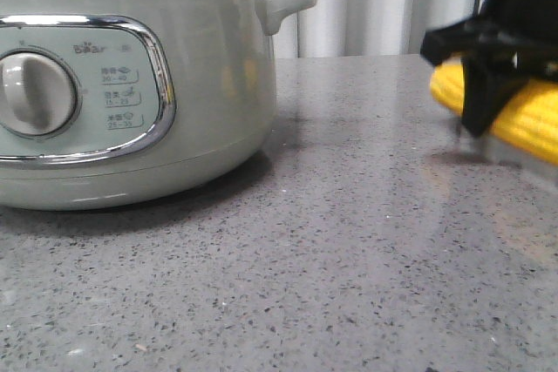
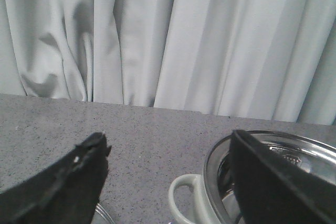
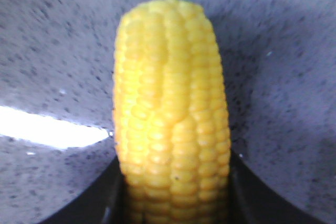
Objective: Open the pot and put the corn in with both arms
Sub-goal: 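Grasp the yellow corn cob with the right gripper and lift it, then carry the corn over the open pot and lower it inside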
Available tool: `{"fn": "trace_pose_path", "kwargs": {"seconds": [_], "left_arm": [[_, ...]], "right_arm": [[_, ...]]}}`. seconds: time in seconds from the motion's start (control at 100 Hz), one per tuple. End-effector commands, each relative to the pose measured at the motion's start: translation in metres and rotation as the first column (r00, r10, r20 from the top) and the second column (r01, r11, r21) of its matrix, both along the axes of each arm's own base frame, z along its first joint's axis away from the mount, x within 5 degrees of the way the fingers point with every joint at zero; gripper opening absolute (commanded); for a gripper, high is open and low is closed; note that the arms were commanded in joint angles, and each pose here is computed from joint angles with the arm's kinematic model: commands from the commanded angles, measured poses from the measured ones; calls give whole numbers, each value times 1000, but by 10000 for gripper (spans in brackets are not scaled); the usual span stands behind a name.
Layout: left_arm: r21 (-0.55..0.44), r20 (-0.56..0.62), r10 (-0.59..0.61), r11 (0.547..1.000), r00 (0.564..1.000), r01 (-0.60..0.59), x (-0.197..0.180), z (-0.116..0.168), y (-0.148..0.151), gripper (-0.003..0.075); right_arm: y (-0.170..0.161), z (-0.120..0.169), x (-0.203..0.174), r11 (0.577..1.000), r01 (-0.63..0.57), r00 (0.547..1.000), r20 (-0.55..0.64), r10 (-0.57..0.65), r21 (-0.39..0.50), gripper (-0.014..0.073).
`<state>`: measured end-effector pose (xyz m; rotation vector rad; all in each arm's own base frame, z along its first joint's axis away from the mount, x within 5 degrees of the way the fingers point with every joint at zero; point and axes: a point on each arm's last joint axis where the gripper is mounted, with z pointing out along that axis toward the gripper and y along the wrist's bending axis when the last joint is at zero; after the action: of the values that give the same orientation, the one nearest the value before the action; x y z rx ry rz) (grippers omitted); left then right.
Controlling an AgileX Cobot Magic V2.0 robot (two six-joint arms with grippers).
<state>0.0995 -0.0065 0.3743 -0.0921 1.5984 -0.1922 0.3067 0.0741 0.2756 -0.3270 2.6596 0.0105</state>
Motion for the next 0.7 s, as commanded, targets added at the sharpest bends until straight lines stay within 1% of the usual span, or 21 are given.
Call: {"fn": "trace_pose_path", "kwargs": {"seconds": [0.0, 0.08, 0.15, 0.17, 0.25, 0.28, 0.32, 0.35, 0.39, 0.42, 0.49, 0.57, 0.69], "left_arm": [[-15, 94, -6, 1000, 996, 7, -1, 16, -1, 461], [-15, 94, -6, 1000, 996, 7, -1, 16, -1, 461], [-15, 94, -6, 1000, 996, 7, -1, 16, -1, 461], [-17, 94, -6, 1000, 996, 8, -1, 16, -1, 461], [-17, 94, -6, 1000, 996, 8, -1, 16, -1, 461], [-17, 94, -6, 1000, 996, 8, -1, 16, -1, 461], [-17, 94, -6, 1000, 996, 8, -1, 16, -1, 461], [-17, 94, -6, 1000, 996, 8, -1, 16, -1, 461], [-17, 94, -8, 1000, 996, 9, -1, 16, -1, 461], [-17, 94, -14, 1000, 996, 15, -1, 16, -1, 461], [-17, 100, -27, 999, 995, 29, -2, 16, -3, 461], [-17, 102, -36, 999, 994, 38, -2, 17, -4, 461], [-17, 102, -36, 999, 994, 38, -2, 17, -4, 461]], "right_arm": [[3, 59, -10, 998, -32, 978, 206, 21, 50, 48], [11, 95, -20, 993, -68, 950, 311, 35, 96, 48], [24, 133, -30, 978, -128, 909, 415, 49, 166, 48], [26, 139, -32, 975, -141, 899, 434, 55, 171, 48], [46, 169, -39, 946, -230, 849, 522, 81, 228, 48], [56, 180, -43, 930, -274, 822, 562, 95, 243, 48], [68, 188, -45, 913, -318, 795, 596, 110, 255, 48], [79, 195, -47, 895, -360, 766, 631, 123, 263, 48], [91, 197, -48, 877, -398, 742, 656, 137, 268, 48], [102, 200, -50, 858, -436, 716, 683, 146, 273, 48], [125, 195, -49, 827, -488, 688, 706, 168, 278, 48], [145, 181, -42, 813, -513, 689, 697, 197, 277, 48], [167, 152, -25, 818, -509, 725, 646, 240, 267, 49]]}}
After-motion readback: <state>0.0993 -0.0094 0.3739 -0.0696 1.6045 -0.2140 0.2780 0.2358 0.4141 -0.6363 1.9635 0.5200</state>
